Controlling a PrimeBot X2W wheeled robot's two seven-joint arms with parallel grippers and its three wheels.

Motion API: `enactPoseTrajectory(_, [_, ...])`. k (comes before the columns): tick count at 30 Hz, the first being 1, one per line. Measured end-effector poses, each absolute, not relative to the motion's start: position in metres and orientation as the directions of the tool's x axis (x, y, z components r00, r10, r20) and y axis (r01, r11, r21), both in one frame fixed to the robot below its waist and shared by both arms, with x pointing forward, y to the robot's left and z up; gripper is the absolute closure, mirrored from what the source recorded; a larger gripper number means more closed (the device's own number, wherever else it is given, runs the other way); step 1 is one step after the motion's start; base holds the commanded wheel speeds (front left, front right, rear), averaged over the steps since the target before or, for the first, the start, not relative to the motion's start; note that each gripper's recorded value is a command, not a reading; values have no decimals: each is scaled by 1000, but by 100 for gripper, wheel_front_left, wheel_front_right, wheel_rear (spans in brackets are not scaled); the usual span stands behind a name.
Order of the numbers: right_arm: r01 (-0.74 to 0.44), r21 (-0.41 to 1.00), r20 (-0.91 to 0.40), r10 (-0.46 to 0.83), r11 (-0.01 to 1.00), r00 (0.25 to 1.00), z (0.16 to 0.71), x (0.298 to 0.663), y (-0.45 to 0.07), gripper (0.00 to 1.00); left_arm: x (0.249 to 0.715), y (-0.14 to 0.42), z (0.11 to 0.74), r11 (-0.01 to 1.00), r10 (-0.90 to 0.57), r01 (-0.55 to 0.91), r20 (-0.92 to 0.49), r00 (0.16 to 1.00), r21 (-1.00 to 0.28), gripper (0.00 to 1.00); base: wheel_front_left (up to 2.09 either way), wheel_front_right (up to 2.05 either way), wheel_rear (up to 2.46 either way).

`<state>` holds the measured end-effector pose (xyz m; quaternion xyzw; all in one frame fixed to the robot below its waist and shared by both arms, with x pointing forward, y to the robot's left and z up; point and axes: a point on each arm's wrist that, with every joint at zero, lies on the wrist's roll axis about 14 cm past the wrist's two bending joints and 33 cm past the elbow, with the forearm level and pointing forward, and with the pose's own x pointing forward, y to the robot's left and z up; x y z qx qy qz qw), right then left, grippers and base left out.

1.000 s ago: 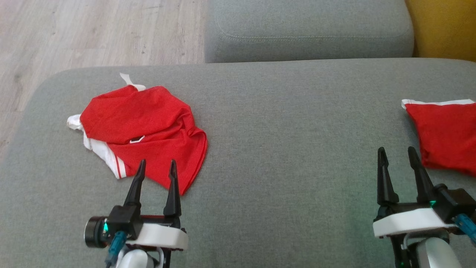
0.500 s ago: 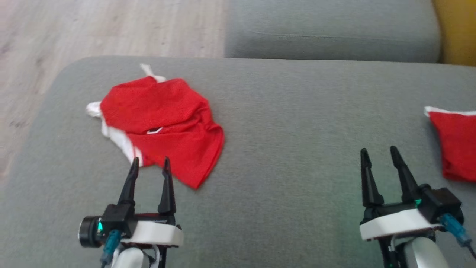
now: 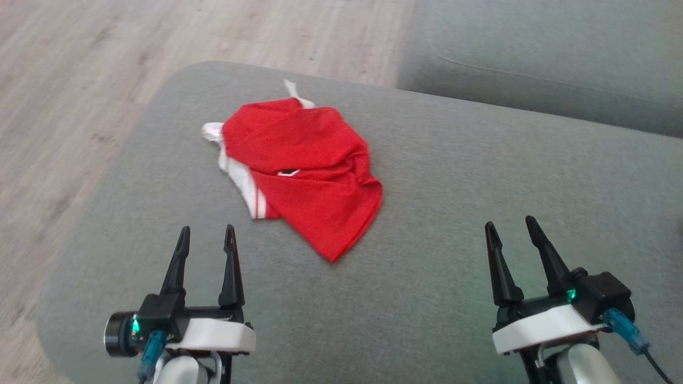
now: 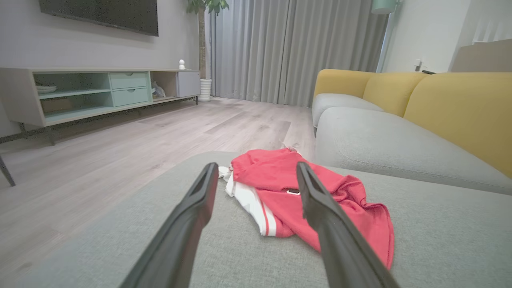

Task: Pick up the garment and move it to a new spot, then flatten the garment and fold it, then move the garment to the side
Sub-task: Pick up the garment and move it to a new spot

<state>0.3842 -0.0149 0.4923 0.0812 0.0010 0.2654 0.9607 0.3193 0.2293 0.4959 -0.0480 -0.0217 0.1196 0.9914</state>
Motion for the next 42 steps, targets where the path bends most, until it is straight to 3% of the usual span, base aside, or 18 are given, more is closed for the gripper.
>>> enactPoseTrajectory(9, [-580, 168, 47, 581, 797, 812, 495, 380, 15, 0, 297, 251, 497, 945, 314, -309, 37, 949, -105, 0, 0, 0, 0])
enactPoseTrajectory(16, [-573, 177, 32, 577, 800, 816, 489, 381, 12, 0, 299, 247, 490, 951, 297, -294, 16, 955, -90, 0, 0, 0, 0])
enactPoseTrajectory(25, [-490, 190, -15, 502, 850, 865, 468, 398, -16, 0, 343, 172, 456, 997, -79, 78, -135, 988, -12, 0, 0, 0, 0])
enactPoseTrajectory(34, [-426, 196, -13, 437, 883, 899, 463, 423, -37, 0, 364, 105, 400, 919, -350, 394, -414, 841, 25, 0, 0, 0, 0])
enactPoseTrajectory(42, [-362, 197, -48, 378, 911, 925, 450, 423, -61, 0, 380, 119, 371, 924, -296, 379, -529, 796, 53, 0, 0, 0, 0])
